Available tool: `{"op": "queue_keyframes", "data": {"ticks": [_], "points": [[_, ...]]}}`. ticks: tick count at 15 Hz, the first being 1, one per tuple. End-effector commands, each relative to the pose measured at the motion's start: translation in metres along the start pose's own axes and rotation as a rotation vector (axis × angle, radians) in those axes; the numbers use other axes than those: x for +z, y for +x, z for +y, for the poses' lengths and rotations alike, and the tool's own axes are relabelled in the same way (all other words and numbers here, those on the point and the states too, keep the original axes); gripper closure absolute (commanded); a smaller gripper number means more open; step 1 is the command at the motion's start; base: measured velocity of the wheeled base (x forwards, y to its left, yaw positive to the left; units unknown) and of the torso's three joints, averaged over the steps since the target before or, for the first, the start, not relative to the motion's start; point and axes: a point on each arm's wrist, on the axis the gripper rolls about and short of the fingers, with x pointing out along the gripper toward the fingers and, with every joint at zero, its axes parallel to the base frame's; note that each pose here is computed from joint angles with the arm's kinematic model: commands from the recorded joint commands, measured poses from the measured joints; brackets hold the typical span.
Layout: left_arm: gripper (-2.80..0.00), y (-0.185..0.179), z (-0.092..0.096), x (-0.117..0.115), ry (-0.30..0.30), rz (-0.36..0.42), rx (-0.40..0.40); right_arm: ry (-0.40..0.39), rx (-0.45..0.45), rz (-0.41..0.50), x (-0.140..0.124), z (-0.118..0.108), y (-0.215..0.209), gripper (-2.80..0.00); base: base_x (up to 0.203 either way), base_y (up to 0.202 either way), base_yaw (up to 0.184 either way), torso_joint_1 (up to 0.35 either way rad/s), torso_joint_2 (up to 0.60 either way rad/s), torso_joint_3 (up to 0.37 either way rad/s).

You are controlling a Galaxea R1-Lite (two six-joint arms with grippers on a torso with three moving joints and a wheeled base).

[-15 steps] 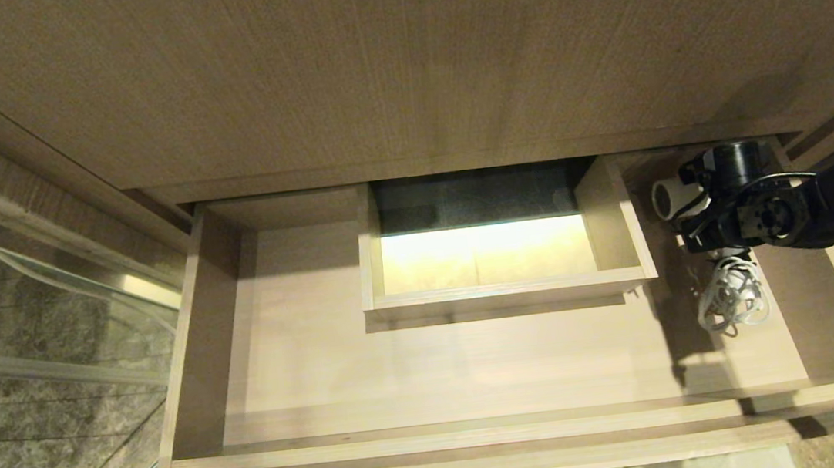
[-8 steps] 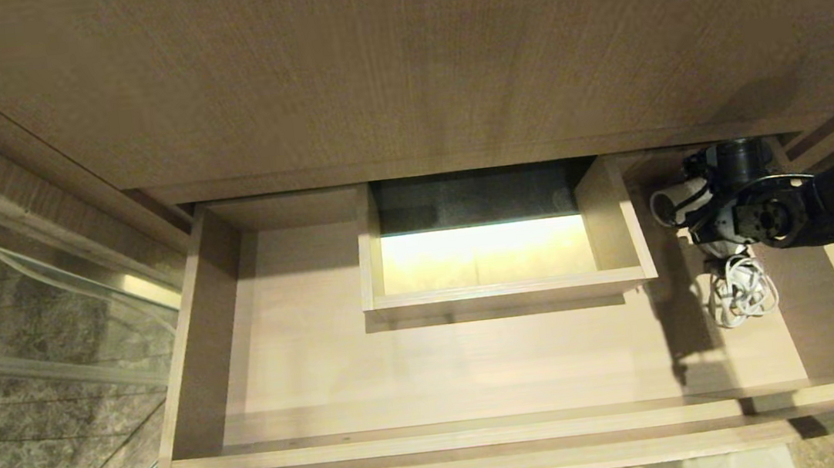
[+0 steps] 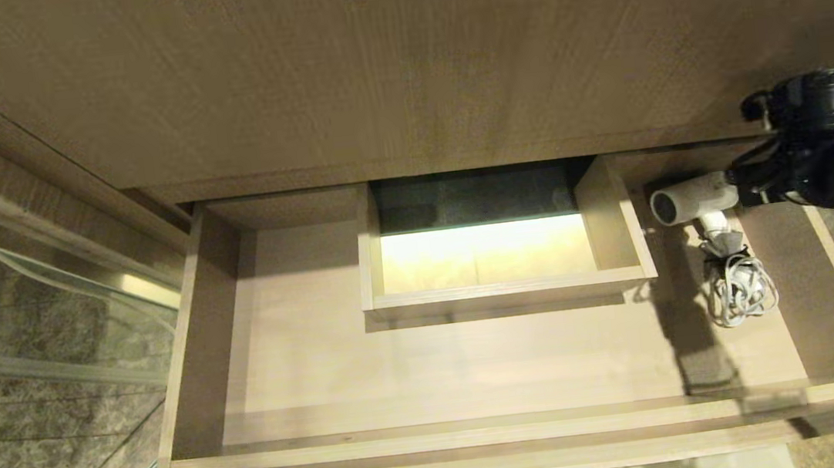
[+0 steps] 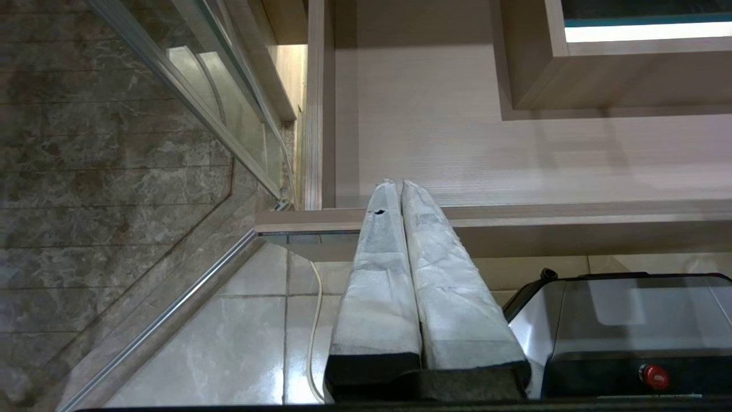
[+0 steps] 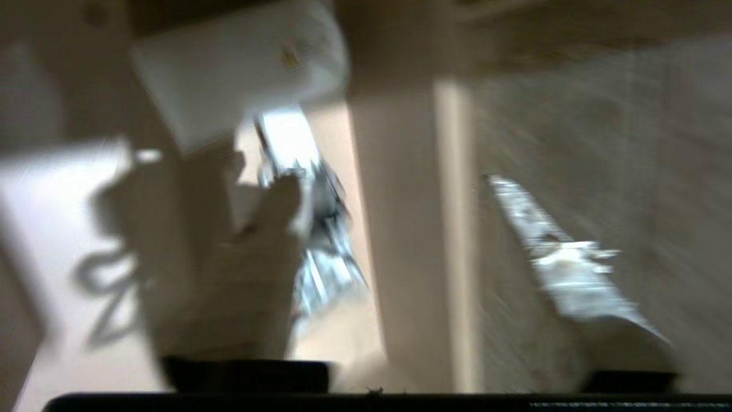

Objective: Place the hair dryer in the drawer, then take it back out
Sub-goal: Close the drawer

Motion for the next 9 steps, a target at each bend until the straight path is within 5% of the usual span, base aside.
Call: {"op": "queue_keyframes", "data": {"ticks": [1, 4, 9], "points": [[0.00, 0.000, 0.000, 0.000, 0.000, 0.002, 0.000, 0.045, 0.000, -0.091, 0.007, -0.051, -0.087, 0.00, 0.000, 0.000, 0.000, 0.000, 0.00, 0.000], [0.00, 0.000, 0.000, 0.000, 0.000, 0.002, 0.000, 0.030, -0.004, -0.067, -0.027, -0.081, -0.149, 0.00, 0.000, 0.000, 0.000, 0.000, 0.00, 0.000], [0.00, 0.000, 0.000, 0.000, 0.000, 0.002, 0.000, -0.048, 0.049, 0.043, -0.090, -0.101, -0.204, 0.00, 0.000, 0.000, 0.000, 0.000, 0.00, 0.000]]}}
